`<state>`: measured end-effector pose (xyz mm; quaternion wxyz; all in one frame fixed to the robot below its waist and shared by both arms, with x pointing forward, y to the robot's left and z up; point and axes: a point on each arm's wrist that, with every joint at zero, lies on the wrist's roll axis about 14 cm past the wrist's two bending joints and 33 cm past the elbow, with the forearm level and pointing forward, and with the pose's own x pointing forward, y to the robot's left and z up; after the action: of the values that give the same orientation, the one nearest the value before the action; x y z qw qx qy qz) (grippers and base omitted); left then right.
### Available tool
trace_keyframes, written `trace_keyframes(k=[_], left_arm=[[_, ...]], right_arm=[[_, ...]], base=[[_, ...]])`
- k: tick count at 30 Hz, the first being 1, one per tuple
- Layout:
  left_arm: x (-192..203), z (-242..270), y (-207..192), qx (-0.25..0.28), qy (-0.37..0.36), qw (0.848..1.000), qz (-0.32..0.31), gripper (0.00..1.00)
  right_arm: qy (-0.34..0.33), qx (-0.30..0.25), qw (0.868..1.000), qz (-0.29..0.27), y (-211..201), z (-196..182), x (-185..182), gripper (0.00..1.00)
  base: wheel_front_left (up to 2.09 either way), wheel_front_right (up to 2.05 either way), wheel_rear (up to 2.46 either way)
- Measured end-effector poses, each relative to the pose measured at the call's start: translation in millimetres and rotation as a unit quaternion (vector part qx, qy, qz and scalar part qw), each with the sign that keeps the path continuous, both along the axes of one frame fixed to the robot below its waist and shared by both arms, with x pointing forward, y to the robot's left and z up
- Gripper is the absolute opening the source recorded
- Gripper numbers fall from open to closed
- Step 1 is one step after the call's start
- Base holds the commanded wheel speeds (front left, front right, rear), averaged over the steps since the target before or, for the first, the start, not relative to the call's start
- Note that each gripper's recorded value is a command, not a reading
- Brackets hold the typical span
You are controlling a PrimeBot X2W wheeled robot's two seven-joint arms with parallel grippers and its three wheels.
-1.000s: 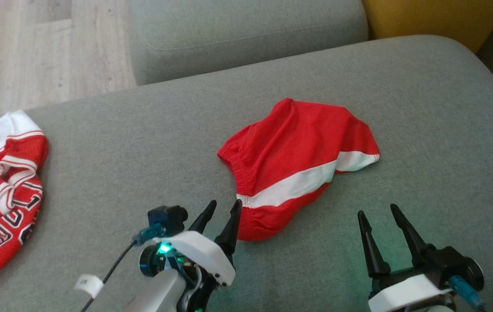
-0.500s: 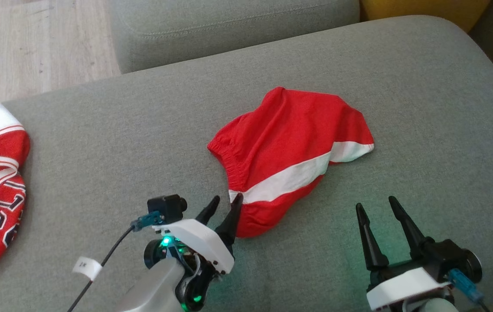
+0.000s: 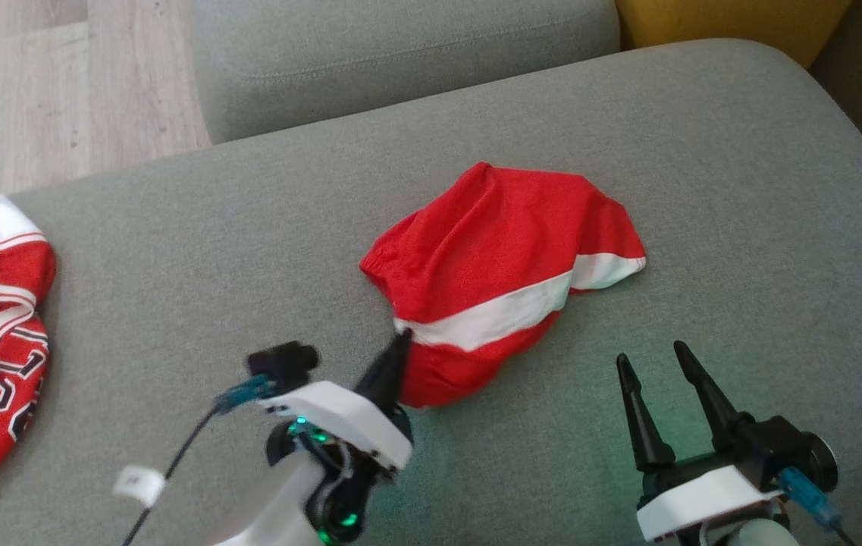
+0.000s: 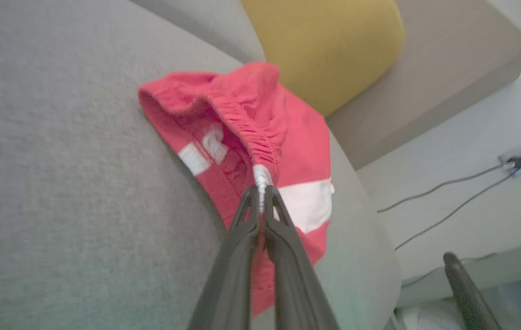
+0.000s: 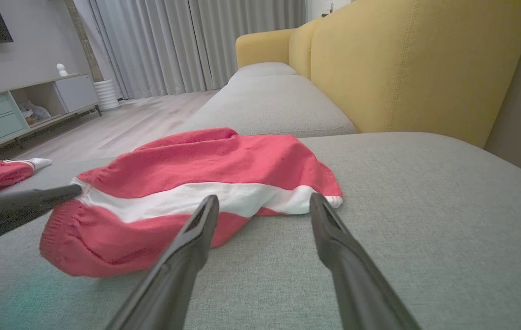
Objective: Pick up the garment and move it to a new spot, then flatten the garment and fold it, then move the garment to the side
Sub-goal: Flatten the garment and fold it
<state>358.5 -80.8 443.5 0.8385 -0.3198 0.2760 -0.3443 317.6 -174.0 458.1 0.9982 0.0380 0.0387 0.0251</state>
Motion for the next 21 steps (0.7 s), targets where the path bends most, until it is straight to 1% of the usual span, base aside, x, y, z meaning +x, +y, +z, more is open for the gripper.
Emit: trace_keyframes(k=[2,5,7,9,12,14,17,21], left_arm=[[8.9,10.2,11.5,-0.022,-0.013,0.999,0.031,0.0],[19.4,15.2,41.9,-0.03,-0.032,0.996,0.074,0.0],[24.1,14.8,66.6,-0.016,-0.053,0.994,0.095,0.0],[29.4,11.9,91.8,0.018,-0.081,0.991,0.107,0.0],[36.6,16.3,117.9,0.029,-0.097,0.986,0.132,0.0],[37.5,18.3,123.5,0.032,-0.103,0.985,0.137,0.0],[40.6,24.5,140.8,0.042,-0.117,0.981,0.151,0.0],[42.1,25.8,150.4,0.054,-0.121,0.978,0.159,0.0]], right_arm=[[-0.002,0.005,1.0,0.003,2.4,0.7,-0.6,1.0],[0.012,0.017,1.0,0.018,14.2,-7.7,-2.6,1.0],[0.025,0.025,0.999,0.033,24.4,-15.5,-4.9,1.0],[0.036,0.03,0.998,0.045,32.2,-21.9,-6.9,1.0],[0.043,0.032,0.997,0.056,38.0,-25.9,-5.6,1.0],[0.045,0.033,0.997,0.059,39.7,-26.9,-5.1,1.0],[0.06,0.03,0.995,0.078,48.5,-35.5,-4.5,1.0],[0.076,0.02,0.992,0.095,53.0,-45.0,-0.6,1.0]], base=[[0.0,0.0,0.0],[0.0,0.0,0.0],[0.0,0.0,0.0],[0.0,0.0,0.0],[0.0,0.0,0.0],[0.0,0.0,0.0],[0.0,0.0,0.0],[0.0,0.0,0.0]])
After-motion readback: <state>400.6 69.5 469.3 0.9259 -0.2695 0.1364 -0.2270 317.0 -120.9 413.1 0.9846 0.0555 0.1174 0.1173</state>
